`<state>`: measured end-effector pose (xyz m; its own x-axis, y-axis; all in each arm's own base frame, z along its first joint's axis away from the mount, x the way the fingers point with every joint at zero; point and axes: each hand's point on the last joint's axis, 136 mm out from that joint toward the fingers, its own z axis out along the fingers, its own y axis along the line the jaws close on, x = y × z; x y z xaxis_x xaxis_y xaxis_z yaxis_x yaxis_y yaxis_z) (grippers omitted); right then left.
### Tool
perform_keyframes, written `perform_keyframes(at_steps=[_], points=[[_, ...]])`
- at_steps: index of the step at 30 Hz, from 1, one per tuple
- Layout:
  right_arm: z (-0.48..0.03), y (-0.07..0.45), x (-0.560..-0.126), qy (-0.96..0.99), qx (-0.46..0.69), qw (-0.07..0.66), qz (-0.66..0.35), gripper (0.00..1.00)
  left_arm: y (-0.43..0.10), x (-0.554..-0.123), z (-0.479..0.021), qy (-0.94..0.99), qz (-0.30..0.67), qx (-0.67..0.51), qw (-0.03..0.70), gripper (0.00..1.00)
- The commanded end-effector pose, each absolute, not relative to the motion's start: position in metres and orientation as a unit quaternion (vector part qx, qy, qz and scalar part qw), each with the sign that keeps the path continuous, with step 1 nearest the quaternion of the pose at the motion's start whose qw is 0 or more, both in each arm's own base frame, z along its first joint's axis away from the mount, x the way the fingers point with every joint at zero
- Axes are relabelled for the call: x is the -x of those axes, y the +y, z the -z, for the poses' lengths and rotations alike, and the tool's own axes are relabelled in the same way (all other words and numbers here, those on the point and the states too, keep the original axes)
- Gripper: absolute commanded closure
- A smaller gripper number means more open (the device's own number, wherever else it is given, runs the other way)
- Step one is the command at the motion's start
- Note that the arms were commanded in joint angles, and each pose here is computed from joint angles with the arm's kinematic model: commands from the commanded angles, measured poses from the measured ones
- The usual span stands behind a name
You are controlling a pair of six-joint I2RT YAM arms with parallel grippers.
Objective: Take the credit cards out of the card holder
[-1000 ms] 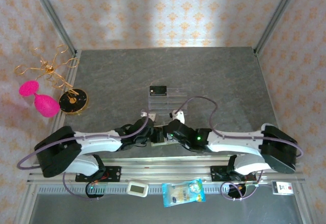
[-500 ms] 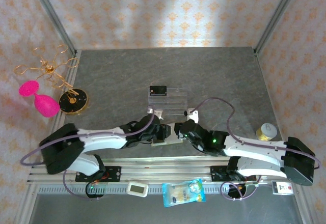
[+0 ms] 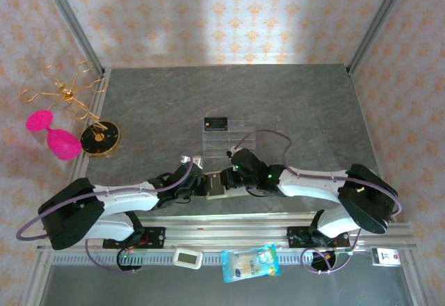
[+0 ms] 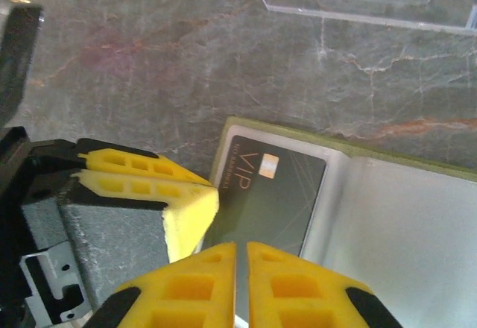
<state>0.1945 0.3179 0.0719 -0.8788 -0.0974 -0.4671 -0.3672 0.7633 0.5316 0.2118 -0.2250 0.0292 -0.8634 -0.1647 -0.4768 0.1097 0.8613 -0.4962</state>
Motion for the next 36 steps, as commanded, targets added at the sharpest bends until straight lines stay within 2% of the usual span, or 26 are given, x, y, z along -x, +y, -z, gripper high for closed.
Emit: perform_keyframes(at_steps=[1,5,16,22,28,33,36], points=[[-0.068,0.323,-0.198,0.916,0.122,0.192,-0.33,0.88,-0.226,-0.218,-0.028,0.926,0.265,0.012,0.267,0.89],[-0.051,0.321,-0.198,0.926,0.116,0.177,-0.311,0.81,-0.224,-0.22,-0.018,0.935,0.242,0.002,0.259,0.92],[-0.042,0.328,-0.199,0.925,0.106,0.165,-0.325,0.74,-0.222,-0.213,-0.011,0.938,0.242,-0.001,0.248,0.93],[-0.042,0.321,-0.203,0.927,0.077,0.172,-0.323,0.75,-0.222,-0.212,-0.009,0.94,0.241,-0.001,0.242,0.96],[-0.056,0.303,-0.212,0.911,0.023,0.187,-0.368,0.74,-0.22,-0.21,-0.008,0.94,0.241,0.0,0.24,0.99],[-0.051,0.307,-0.211,0.913,0.027,0.172,-0.37,0.83,-0.221,-0.211,-0.008,0.94,0.241,0.0,0.24,1.0],[-0.048,0.309,-0.211,0.913,0.028,0.165,-0.372,0.85,-0.221,-0.21,-0.008,0.94,0.242,0.0,0.239,1.0]])
